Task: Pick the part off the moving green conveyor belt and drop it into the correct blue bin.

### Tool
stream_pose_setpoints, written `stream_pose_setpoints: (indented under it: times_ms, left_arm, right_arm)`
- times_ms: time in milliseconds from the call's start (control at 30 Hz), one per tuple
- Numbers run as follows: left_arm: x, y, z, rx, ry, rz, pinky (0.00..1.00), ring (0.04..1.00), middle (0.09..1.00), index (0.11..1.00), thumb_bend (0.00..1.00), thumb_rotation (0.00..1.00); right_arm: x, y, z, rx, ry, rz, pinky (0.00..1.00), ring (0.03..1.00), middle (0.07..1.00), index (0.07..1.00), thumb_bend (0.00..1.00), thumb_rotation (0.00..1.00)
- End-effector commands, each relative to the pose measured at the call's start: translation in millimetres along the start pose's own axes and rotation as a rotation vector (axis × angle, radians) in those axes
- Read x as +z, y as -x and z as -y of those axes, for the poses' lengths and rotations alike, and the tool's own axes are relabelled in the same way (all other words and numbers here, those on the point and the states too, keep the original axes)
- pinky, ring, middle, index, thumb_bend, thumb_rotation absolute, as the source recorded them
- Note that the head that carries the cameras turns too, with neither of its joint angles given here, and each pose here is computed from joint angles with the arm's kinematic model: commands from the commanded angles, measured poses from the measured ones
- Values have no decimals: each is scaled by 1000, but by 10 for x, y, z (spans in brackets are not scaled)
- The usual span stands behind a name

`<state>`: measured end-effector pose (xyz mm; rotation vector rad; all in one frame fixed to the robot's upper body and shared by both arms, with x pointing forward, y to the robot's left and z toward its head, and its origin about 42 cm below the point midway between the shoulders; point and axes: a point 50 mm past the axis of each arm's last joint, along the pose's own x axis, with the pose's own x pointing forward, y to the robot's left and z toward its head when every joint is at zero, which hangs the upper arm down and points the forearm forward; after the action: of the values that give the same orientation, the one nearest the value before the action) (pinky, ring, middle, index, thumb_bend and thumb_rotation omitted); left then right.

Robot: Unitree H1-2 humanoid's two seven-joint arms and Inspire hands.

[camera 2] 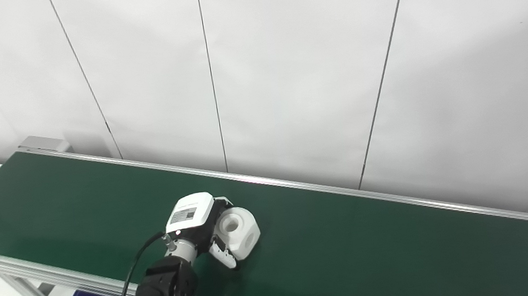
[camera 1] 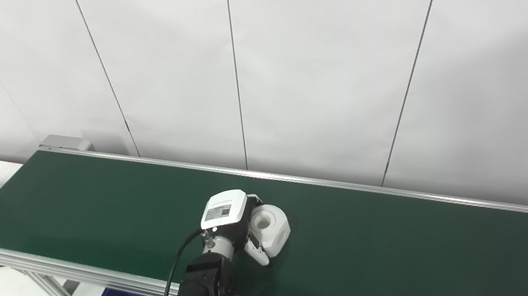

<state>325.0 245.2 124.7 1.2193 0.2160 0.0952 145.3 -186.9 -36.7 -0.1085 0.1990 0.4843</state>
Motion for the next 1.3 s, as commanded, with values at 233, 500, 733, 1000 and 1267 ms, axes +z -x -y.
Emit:
stream_pose_setpoints:
  times_ms: [233,500,733,1000,1267]
  left_arm:
    - [40,-31,-55,76,-8,33,231,315,402,508,517,0]
    - [124,118,-226,119,12,70,248,332,407,512,518,0]
    - [207,452,-545,118,69,123,265,349,414,512,519,0]
    - [246,710,-916,72,93,145,232,310,402,514,517,0]
    - [312,989,-1245,18,67,202,234,321,412,516,517,0]
  right_arm:
    - [70,-24,-21,4,-22,32,868,939,954,963,945,917]
    - [84,-17,-20,6,-19,37,871,941,962,969,951,917]
    - [99,-50,-26,10,-21,43,880,933,959,966,944,914]
    - [196,-63,-23,12,-8,79,895,922,948,968,928,926]
    - [385,-41,-48,18,9,149,882,912,941,966,882,996]
